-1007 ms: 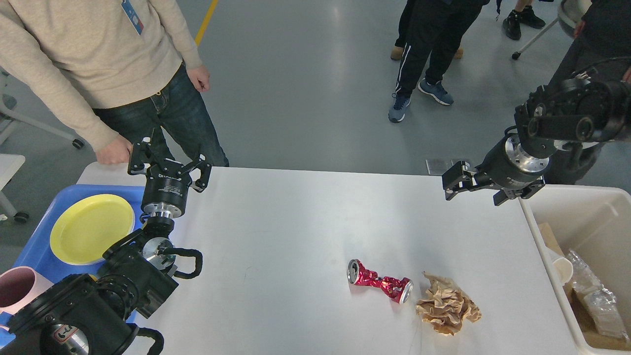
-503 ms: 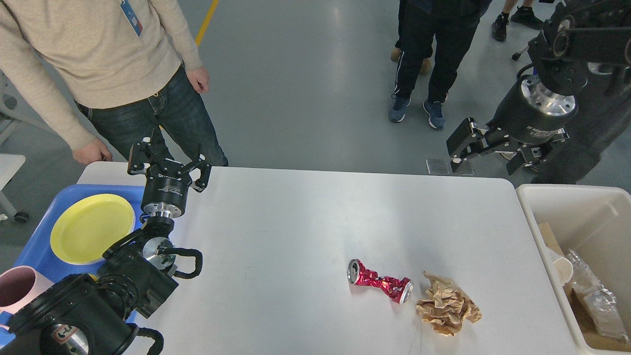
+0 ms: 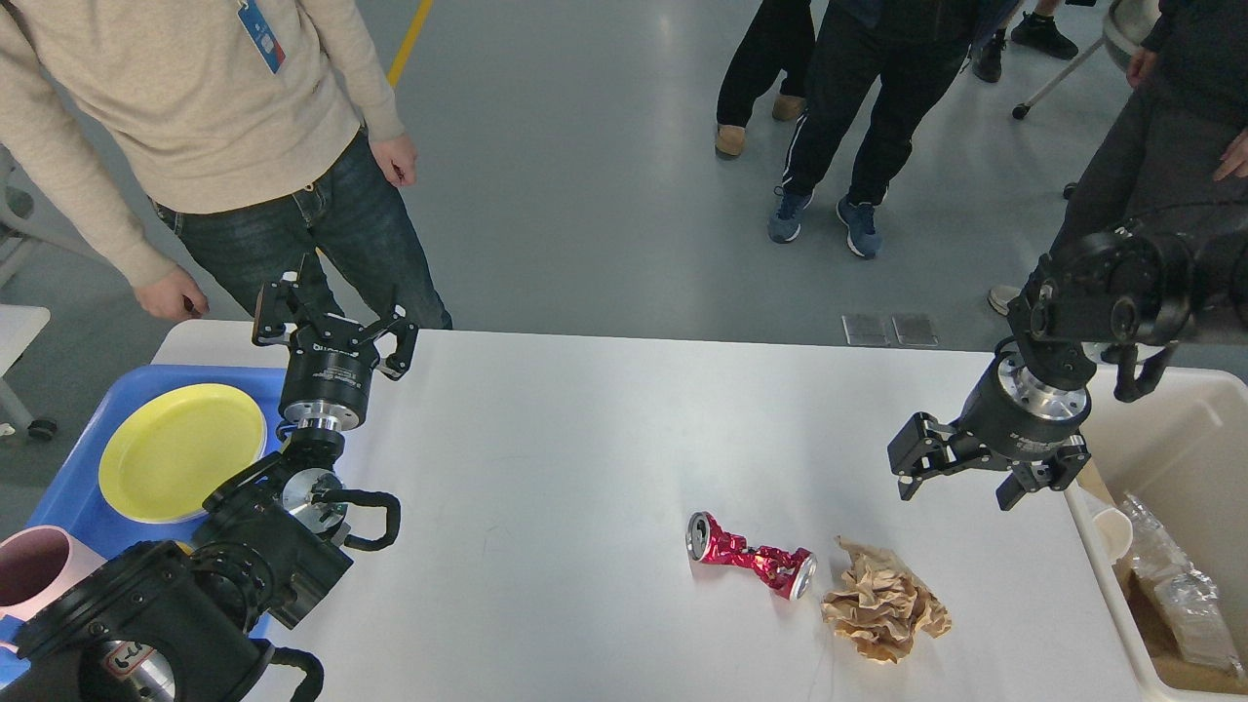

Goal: Tidy desktop
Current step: 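Move the right gripper down onto the crumpled brown paper and grasp it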

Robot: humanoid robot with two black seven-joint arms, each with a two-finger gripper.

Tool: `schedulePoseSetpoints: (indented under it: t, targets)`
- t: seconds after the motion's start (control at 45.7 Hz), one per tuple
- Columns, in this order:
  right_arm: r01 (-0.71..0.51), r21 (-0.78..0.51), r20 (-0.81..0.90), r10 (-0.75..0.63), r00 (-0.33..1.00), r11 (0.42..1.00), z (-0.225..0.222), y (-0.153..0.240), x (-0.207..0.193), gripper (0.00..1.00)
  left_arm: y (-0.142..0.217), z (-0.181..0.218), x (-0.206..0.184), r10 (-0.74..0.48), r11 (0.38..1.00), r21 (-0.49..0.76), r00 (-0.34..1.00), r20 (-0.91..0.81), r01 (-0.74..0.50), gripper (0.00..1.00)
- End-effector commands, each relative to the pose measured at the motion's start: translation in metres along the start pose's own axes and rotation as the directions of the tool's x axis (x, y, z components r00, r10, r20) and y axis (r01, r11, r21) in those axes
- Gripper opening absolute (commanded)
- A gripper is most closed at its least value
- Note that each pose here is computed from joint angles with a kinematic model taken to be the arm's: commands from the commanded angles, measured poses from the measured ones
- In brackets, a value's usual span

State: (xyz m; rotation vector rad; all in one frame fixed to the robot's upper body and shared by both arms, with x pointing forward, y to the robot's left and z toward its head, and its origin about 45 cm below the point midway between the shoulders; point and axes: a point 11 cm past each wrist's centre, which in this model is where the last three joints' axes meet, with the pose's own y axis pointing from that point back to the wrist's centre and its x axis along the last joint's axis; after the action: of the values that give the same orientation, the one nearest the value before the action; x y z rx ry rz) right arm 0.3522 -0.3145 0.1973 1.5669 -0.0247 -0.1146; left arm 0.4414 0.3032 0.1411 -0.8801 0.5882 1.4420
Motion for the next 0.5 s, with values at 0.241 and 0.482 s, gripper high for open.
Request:
schedulePoseSetpoints:
  t: [0.241,0.482]
  targets:
    - [0.067,0.066,0.012,-0.068,0.998,0.996,-0.012,-0.078,-0.025,1.00,0.000,-0.001,0.000,-0.001,1.000,0.001,1.000,-0.001,0.001,0.96]
    - [0.062,0.089,0.030,-0.064,0.997,0.994,-0.014,-0.109,-0.032,1.00,0.000,0.000,0.000,0.000,1.000,-0.001,1.000,0.000,0.000,0.96]
